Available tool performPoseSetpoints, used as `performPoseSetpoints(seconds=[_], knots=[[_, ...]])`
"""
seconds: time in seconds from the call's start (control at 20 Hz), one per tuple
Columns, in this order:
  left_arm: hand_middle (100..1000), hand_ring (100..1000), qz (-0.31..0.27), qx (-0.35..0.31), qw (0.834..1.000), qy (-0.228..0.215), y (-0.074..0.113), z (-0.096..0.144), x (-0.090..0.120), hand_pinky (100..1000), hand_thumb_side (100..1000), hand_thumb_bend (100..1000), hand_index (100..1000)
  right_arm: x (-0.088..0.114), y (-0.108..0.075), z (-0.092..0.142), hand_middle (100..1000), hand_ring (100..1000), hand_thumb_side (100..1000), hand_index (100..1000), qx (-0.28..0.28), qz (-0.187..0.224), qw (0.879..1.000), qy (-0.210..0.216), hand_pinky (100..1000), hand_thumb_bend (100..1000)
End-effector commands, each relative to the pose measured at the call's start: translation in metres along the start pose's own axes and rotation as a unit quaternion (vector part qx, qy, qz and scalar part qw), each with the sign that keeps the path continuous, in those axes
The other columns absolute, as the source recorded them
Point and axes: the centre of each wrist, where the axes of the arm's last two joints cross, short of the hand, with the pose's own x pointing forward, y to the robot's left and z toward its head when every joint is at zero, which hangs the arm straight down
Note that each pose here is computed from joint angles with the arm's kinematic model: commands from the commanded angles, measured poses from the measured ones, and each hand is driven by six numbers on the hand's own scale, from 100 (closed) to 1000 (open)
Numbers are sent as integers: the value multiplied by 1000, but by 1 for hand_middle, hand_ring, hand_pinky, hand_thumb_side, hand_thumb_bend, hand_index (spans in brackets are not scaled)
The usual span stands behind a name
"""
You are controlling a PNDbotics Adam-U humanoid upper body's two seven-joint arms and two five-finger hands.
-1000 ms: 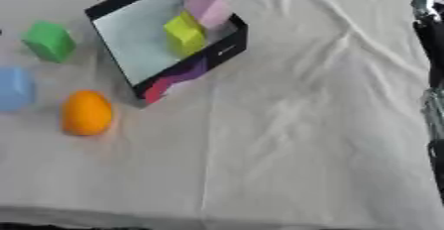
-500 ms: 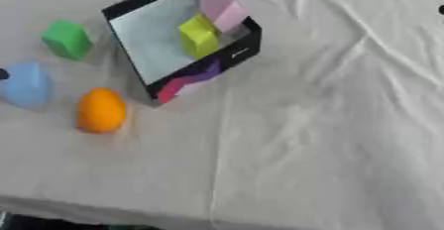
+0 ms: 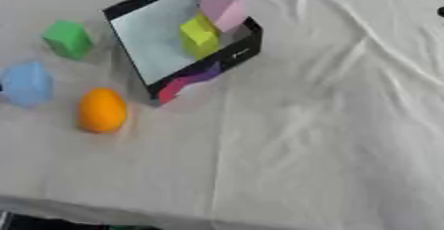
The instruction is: Pick up objects on the table and place them in the box.
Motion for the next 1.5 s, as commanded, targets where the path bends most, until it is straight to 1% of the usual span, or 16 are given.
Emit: performPoseSetpoints(seconds=[0.05, 0.25, 0.35, 0.4, 0.5, 0.65, 0.75, 0.85, 0.9, 0.95, 1.0, 1.1, 1.15, 1.3, 1.5], knots=[[835, 910, -34, -22, 999, 4, 14, -1, -8, 923, 100, 753, 848, 7, -6, -6, 776, 774, 574, 808, -1, 10, 1000, -12, 864, 100], [839, 913, -55, -58, 997, 9, 16, -15, -10, 924, 100, 802, 856, 7, -6, -5, 772, 771, 576, 806, 0, 10, 1000, -11, 864, 100], [840, 913, -66, -78, 995, 10, 16, -20, -9, 925, 100, 804, 857, 6, -6, -5, 771, 770, 578, 806, 0, 10, 1000, -9, 864, 100], [839, 912, -69, -88, 994, 10, 15, -23, -9, 926, 100, 784, 858, 6, -6, -5, 769, 769, 580, 805, 0, 10, 1000, -9, 863, 100], [838, 912, -66, -109, 992, 5, 10, -27, -9, 926, 100, 754, 858, 5, -5, -4, 768, 768, 581, 804, -2, 9, 1000, -7, 863, 100], [842, 913, -55, -135, 989, 4, 7, -31, -9, 925, 100, 763, 865, 5, -4, -4, 765, 766, 584, 803, -1, 7, 1000, -6, 863, 100], [842, 916, -43, -148, 988, 9, 6, -35, -8, 926, 142, 737, 872, 4, -3, -4, 764, 765, 587, 802, -1, 6, 1000, -4, 863, 100], [835, 914, -29, -158, 987, 14, 7, -39, -6, 920, 175, 739, 871, 4, -3, -4, 765, 766, 593, 803, 1, 5, 1000, -3, 865, 100], [833, 914, -24, -161, 987, 18, 9, -40, -5, 915, 164, 758, 875, 4, -2, -4, 765, 766, 598, 804, 2, 5, 1000, -3, 866, 100], [835, 916, -22, -162, 986, 26, 13, -42, -4, 915, 167, 759, 880, 3, -2, -4, 765, 766, 600, 804, 3, 4, 1000, -2, 866, 100], [833, 915, -19, -165, 986, 33, 17, -43, -2, 912, 150, 761, 879, 3, -1, -4, 764, 765, 603, 804, 5, 4, 1000, -1, 867, 100], [835, 917, -15, -172, 984, 47, 28, -46, 5, 911, 137, 772, 879, 2, -1, -3, 763, 763, 619, 803, 8, 3, 1000, 2, 868, 100], [834, 916, -14, -175, 983, 54, 31, -47, 8, 910, 138, 763, 878, 1, -1, -2, 762, 763, 636, 803, 9, 4, 1000, 3, 868, 100], [834, 915, -14, -185, 980, 66, 31, -50, 15, 906, 122, 763, 876, -1, 0, -2, 762, 762, 681, 803, 10, 3, 1000, 7, 869, 100], [835, 915, -19, -196, 978, 75, 23, -56, 18, 904, 115, 773, 872, -1, 1, -2, 761, 762, 679, 803, 9, 1, 1000, 7, 870, 100]])
